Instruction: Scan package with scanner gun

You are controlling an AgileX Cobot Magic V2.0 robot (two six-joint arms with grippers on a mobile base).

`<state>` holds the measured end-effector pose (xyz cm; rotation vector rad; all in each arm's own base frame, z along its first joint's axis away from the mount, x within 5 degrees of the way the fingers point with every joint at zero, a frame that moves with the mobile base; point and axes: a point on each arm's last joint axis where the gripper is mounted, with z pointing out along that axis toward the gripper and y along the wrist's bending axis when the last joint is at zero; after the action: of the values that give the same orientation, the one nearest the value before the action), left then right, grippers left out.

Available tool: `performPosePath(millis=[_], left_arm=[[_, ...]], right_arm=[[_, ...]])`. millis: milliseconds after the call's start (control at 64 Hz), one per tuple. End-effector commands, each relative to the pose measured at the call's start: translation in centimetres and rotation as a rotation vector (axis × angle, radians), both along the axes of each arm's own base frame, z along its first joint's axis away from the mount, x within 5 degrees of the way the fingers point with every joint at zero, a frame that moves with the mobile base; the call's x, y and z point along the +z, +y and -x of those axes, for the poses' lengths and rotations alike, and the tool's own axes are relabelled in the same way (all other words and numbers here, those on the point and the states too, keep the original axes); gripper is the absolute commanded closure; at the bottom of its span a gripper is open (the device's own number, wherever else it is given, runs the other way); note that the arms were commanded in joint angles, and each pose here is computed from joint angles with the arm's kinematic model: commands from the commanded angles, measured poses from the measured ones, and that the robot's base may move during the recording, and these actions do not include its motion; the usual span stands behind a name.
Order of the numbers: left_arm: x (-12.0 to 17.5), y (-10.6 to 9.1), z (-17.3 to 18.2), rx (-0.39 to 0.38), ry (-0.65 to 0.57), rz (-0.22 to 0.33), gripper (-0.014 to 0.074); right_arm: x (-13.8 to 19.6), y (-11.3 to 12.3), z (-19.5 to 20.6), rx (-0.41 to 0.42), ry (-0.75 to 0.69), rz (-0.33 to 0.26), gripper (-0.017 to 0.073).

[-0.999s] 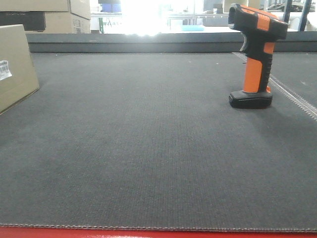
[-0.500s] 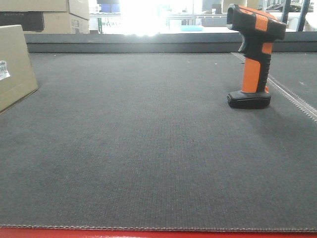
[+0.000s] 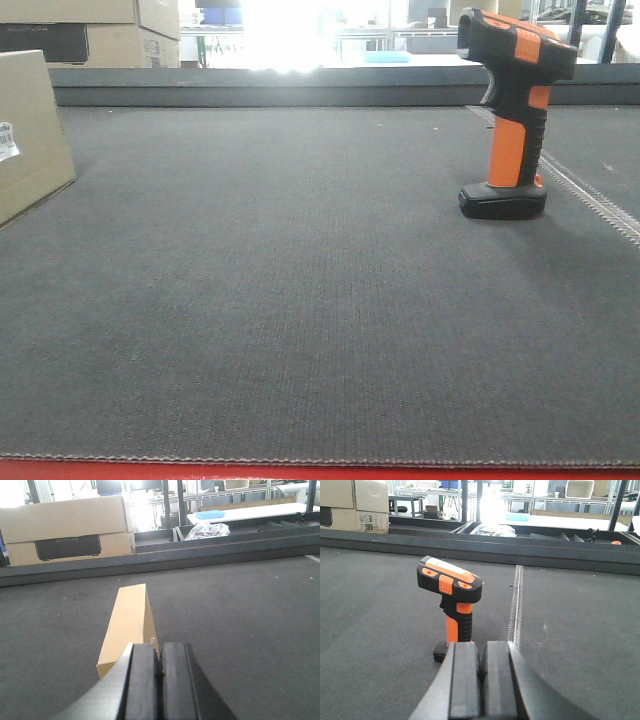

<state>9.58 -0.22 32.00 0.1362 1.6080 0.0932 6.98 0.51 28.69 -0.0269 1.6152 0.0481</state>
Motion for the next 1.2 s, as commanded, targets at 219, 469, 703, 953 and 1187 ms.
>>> performPosePath(millis=[219,469,703,953,1187], left_arm=[[0.2,0.0,0.1,-0.002,-0.024,0.005,0.0705],[0.0,-0.1,0.1,-0.005,-0.011,0.006,0.0705],[-0.6,0.4,1.8,0.041,-0.077,0.05,0.0705],[-6.2,0.3,3.9,0.034,-0.101,0.094,0.0705],[-10.2,0.2,4.0,0.016,-0.186,0.13,0.0705]], right_arm=[[0.2,-0.1,0.1,-0.013,-0.027,0.013,0.0713],[0.2,-0.1,0.1,-0.013,-0.027,0.013,0.0713],[0.2,-0.1,0.1,-0.013,-0.027,0.013,0.0713],[0.2,-0.1,0.1,-0.013,-0.027,0.013,0.0713],[0.2,-0.1,0.1,-0.013,-0.027,0.013,0.0713]])
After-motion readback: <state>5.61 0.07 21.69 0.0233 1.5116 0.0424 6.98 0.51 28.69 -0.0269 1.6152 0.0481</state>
